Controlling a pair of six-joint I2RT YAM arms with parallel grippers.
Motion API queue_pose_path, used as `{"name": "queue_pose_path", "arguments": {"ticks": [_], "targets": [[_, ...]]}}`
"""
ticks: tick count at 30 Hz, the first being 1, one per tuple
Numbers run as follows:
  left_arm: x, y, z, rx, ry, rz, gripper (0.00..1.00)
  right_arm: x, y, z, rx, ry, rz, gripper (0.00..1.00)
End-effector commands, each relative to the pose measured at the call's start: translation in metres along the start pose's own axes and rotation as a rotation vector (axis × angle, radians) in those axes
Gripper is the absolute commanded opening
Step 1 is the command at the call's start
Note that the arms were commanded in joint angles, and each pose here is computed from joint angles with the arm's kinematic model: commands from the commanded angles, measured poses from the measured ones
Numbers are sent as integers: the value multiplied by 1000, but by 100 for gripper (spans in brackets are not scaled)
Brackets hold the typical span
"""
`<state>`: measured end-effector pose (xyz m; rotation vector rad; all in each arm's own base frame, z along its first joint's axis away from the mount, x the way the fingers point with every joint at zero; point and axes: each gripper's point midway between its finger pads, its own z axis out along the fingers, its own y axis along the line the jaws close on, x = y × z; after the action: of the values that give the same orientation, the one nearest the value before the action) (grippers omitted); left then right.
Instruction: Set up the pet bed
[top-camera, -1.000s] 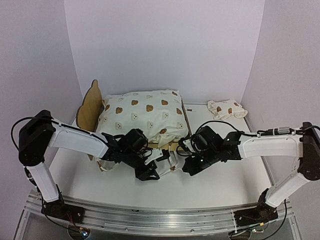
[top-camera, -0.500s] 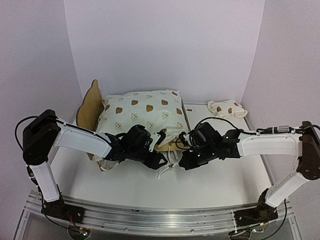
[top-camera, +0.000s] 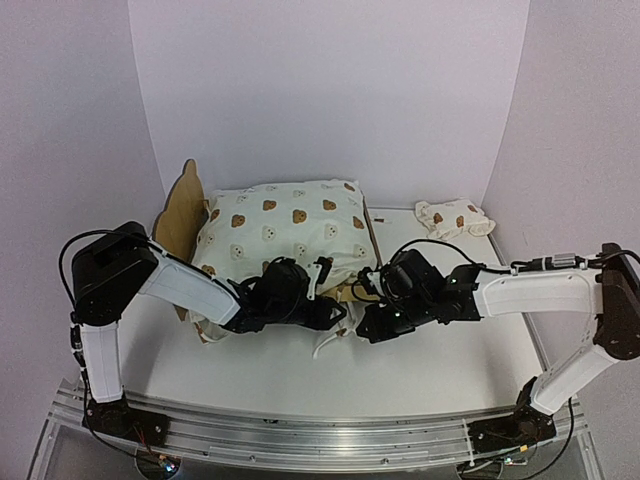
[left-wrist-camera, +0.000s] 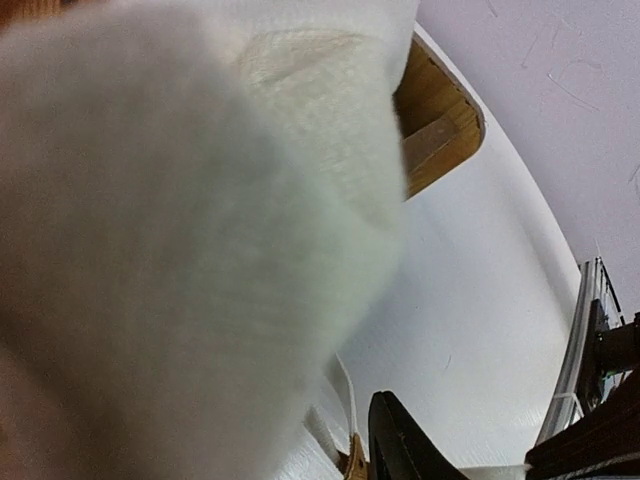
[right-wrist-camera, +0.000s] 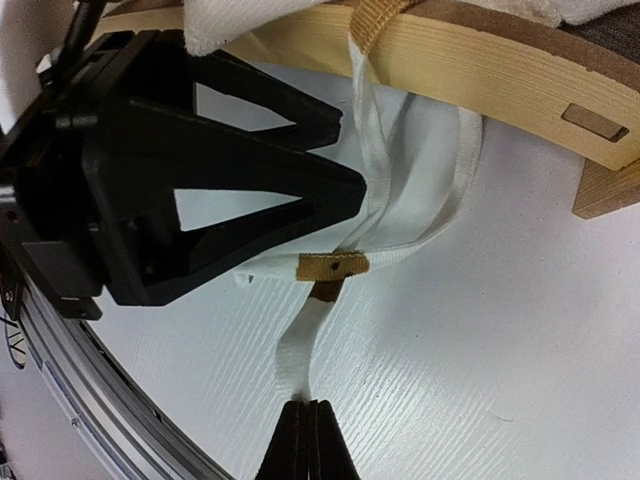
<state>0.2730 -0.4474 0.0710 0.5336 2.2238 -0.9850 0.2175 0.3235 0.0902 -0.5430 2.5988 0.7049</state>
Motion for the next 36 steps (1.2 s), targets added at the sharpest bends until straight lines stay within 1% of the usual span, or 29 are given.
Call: {"name": "queue_pose_path", "arguments": {"ticks": [1,4,8,11,14,17,19,22,24,28,30,33,36], "targets": [[-15,1,11,19,-66,-44,41,-1,7,2,-35,2,-8,0],[-15,1,17,26,-75,-50,33,0,7,3,-40,8,-11,0],[-15,2,21,33,-74,-52,15,1,5,3,-40,9,-8,0],[-15,0,18,45,-69,-31,1,-4,0,2,-33,2,29,0],[-17,-6,8,62,-58,-12,0,-19,-10,2,-13,-25,61,0],[-16,-17,-11,96,-39,58,0,-40,-18,7,25,-63,40,0],[-17,-23,-26,112,-39,128,0,-51,-22,17,34,-68,28,0],[-13,-27,-39,133,-40,236,0,-63,-15,32,-13,-61,1,0],[-8,-25,-43,135,-36,278,0,-74,-3,35,-61,-71,-30,0],[3,-22,-49,145,-22,306,0,-88,4,42,-95,-95,-52,0],[3,-25,-51,163,-26,329,0,-94,8,46,-140,-114,-49,0],[1,-27,-50,171,-39,382,0,-97,20,56,-236,-135,-54,0],[-5,-27,-50,160,-67,461,0,-90,17,70,-252,-114,-31,0]]}}
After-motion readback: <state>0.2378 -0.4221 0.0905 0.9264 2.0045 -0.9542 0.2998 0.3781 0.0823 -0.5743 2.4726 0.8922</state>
